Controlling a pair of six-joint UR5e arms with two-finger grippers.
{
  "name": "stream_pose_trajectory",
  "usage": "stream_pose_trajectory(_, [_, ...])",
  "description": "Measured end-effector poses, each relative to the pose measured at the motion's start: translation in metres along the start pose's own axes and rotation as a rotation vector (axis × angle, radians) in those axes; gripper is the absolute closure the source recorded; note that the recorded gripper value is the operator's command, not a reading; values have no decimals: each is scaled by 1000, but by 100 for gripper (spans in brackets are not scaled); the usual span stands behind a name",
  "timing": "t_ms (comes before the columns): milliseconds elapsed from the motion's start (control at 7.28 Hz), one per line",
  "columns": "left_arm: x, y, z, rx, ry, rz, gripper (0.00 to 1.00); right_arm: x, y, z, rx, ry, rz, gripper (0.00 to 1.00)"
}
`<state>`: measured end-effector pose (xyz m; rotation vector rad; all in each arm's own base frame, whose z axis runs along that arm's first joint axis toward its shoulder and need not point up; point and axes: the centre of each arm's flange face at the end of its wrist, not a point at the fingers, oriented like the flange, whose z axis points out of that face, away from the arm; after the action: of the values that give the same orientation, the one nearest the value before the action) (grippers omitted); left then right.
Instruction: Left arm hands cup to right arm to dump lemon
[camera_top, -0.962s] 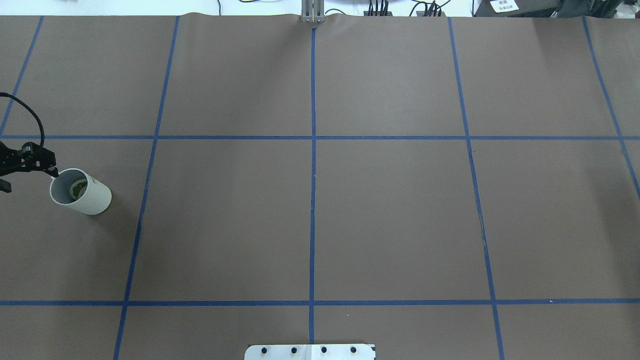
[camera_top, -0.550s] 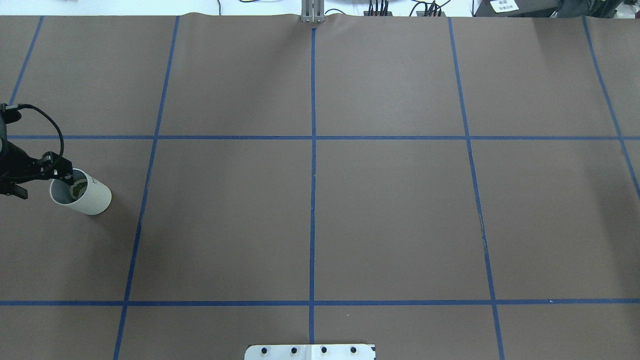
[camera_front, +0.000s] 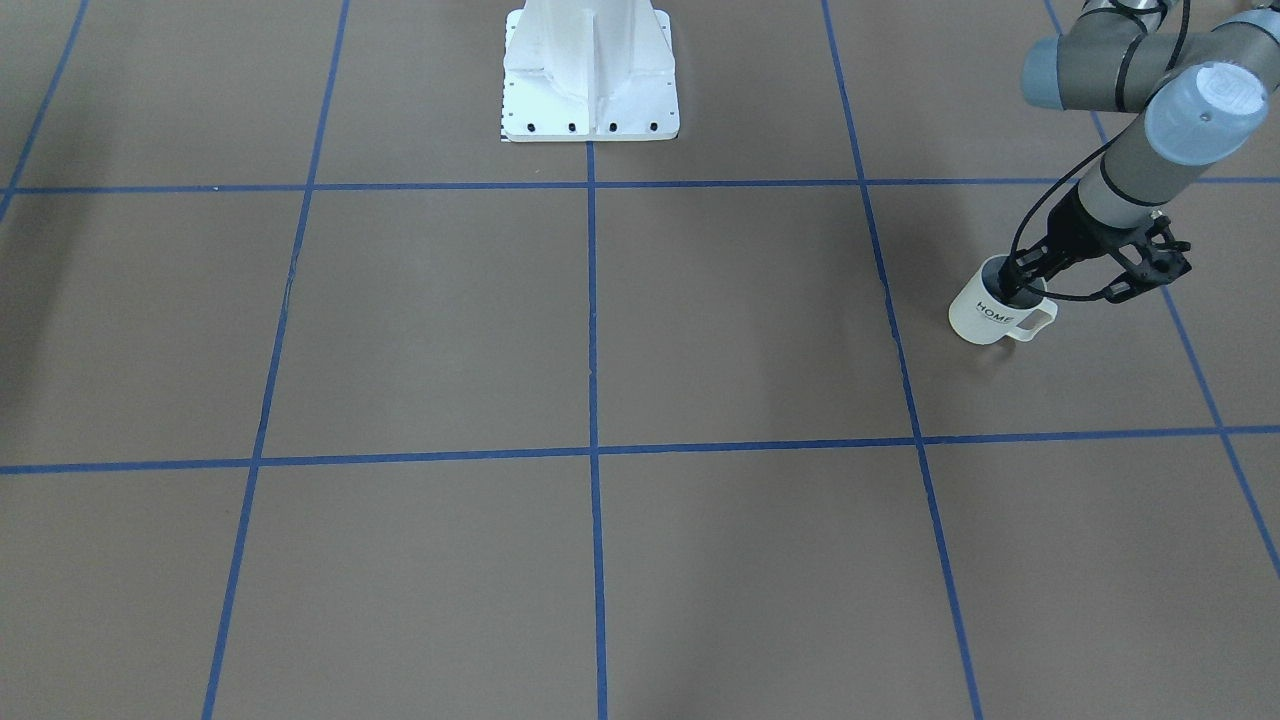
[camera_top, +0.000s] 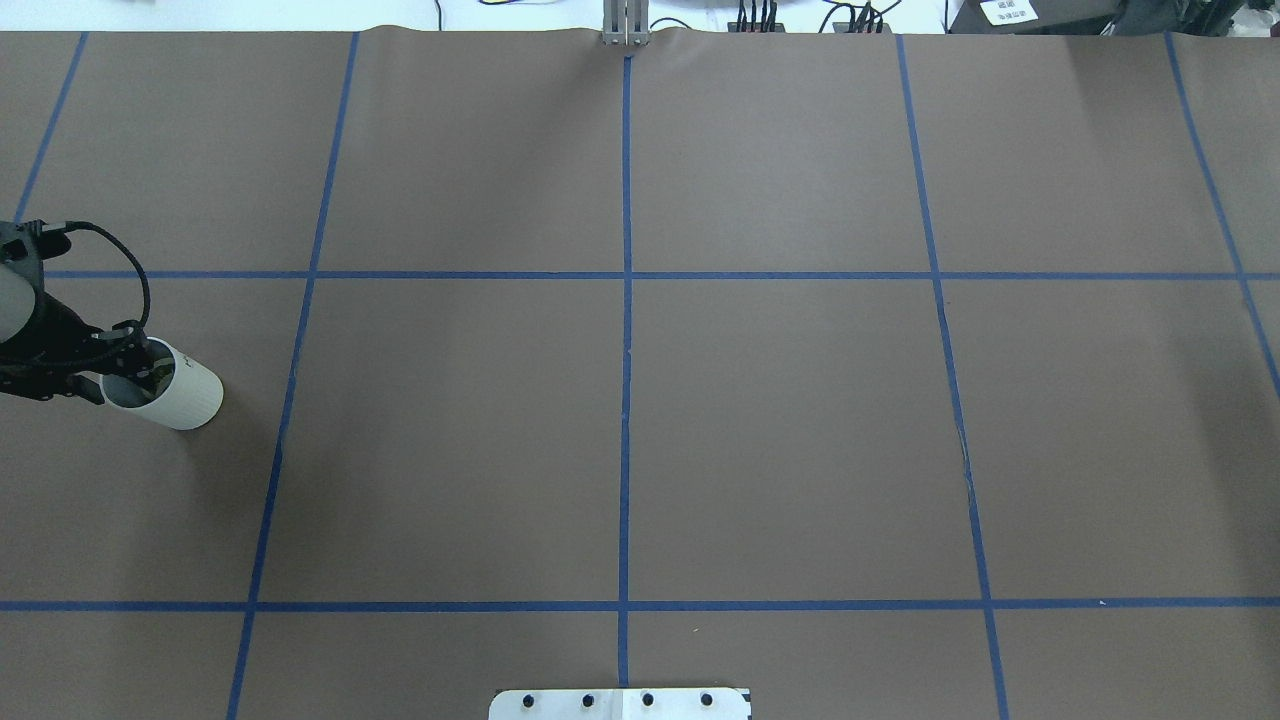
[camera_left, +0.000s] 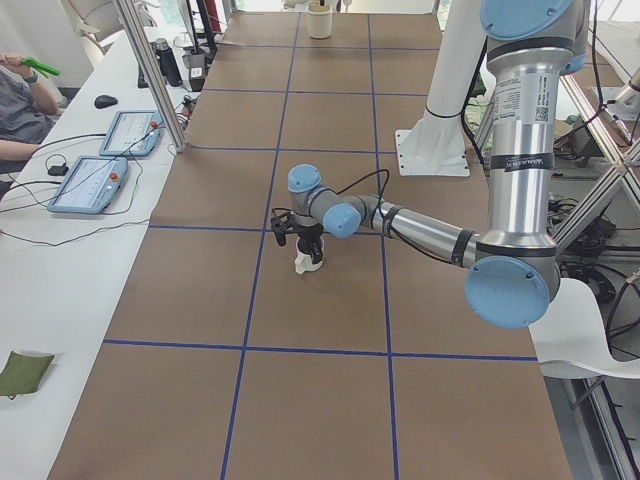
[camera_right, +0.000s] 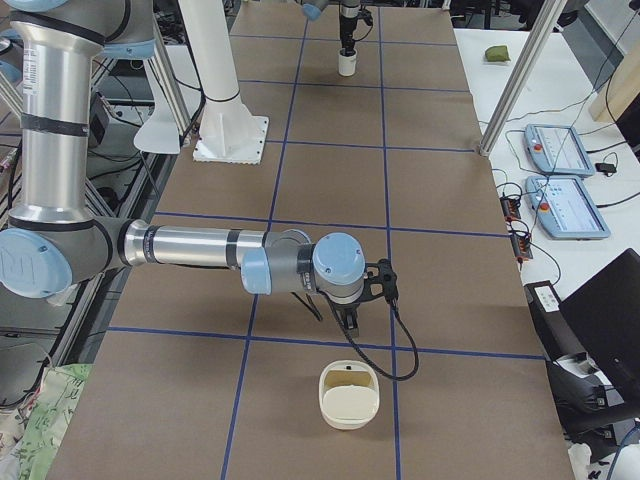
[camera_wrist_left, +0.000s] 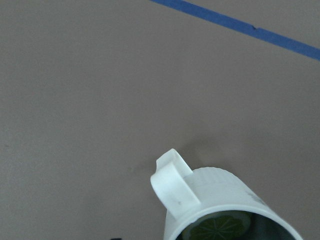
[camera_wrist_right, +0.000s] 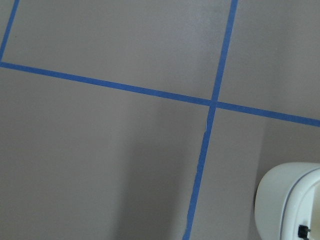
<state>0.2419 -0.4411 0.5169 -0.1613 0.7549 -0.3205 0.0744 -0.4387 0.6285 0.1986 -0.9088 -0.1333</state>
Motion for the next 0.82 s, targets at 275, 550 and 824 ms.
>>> stream_pose_trajectory(275, [-2, 2, -2, -1, 2, 5, 100, -2, -1, -1, 2, -3, -3, 0])
stream_pose_trajectory(550, [0, 4, -10, 0, 15, 8, 100, -10, -4, -6, 16, -28, -17, 0])
stream_pose_trajectory(824, [-2, 1, -52, -43, 97, -28, 100, -24, -10, -16, 38, -38, -38, 1])
